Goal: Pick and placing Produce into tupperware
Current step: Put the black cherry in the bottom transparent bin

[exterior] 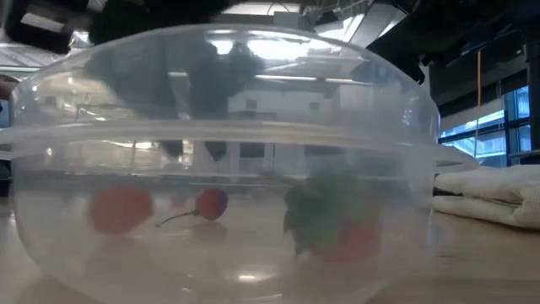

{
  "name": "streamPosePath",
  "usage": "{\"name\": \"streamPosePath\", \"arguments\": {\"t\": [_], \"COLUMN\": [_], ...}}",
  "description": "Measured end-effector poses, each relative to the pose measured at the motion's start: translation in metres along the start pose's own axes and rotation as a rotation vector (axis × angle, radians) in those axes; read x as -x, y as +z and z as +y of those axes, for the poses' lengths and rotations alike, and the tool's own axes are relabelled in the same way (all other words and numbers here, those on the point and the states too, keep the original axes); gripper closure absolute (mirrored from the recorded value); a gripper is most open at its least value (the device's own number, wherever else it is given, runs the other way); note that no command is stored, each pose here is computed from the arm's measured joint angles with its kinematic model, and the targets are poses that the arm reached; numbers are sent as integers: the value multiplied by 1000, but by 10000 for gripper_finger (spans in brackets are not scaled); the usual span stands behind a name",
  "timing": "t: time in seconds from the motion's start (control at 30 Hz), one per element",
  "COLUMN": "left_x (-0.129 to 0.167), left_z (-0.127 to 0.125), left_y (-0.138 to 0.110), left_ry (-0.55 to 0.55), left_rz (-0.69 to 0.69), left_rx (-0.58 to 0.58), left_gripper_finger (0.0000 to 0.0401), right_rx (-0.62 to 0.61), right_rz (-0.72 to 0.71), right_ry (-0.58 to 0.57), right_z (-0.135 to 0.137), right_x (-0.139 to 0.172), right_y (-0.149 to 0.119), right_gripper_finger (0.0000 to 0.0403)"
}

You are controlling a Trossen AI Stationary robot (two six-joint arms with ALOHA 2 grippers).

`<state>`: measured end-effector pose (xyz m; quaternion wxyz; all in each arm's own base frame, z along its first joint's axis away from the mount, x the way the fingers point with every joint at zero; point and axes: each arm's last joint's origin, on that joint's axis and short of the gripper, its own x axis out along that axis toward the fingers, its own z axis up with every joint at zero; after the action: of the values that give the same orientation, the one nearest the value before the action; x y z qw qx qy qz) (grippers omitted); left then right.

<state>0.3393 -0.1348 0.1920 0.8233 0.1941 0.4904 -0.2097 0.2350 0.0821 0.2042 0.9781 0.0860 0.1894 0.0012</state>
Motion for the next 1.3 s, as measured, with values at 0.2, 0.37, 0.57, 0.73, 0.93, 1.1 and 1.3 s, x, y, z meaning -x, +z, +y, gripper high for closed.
{"name": "streamPosePath", "arguments": {"t": [0.2,0.37,0.57,0.73,0.93,1.1,1.3], "left_x": [62,105,106,90,76,74,73], "left_z": [25,32,27,20,20,20,20], "left_y": [-17,-53,-111,-150,-174,-176,-177], "left_ry": [93,197,289,316,326,327,325], "left_rz": [-200,-440,-669,-728,-713,-706,-702], "left_rx": [73,131,230,302,386,402,402], "left_gripper_finger": [232,232,232,232,232,232,232], "right_rx": [17,-12,-17,-53,-39,-35,28], "right_rz": [-12,1,60,220,418,512,606], "right_ry": [-12,-33,-71,-156,-263,-325,-344], "right_z": [-3,-7,-14,-22,-26,-32,-35], "right_x": [-1,-2,-3,-7,-33,-62,-87], "right_y": [2,1,-3,2,17,18,0], "right_gripper_finger": [173,173,173,173,173,173,173]}}
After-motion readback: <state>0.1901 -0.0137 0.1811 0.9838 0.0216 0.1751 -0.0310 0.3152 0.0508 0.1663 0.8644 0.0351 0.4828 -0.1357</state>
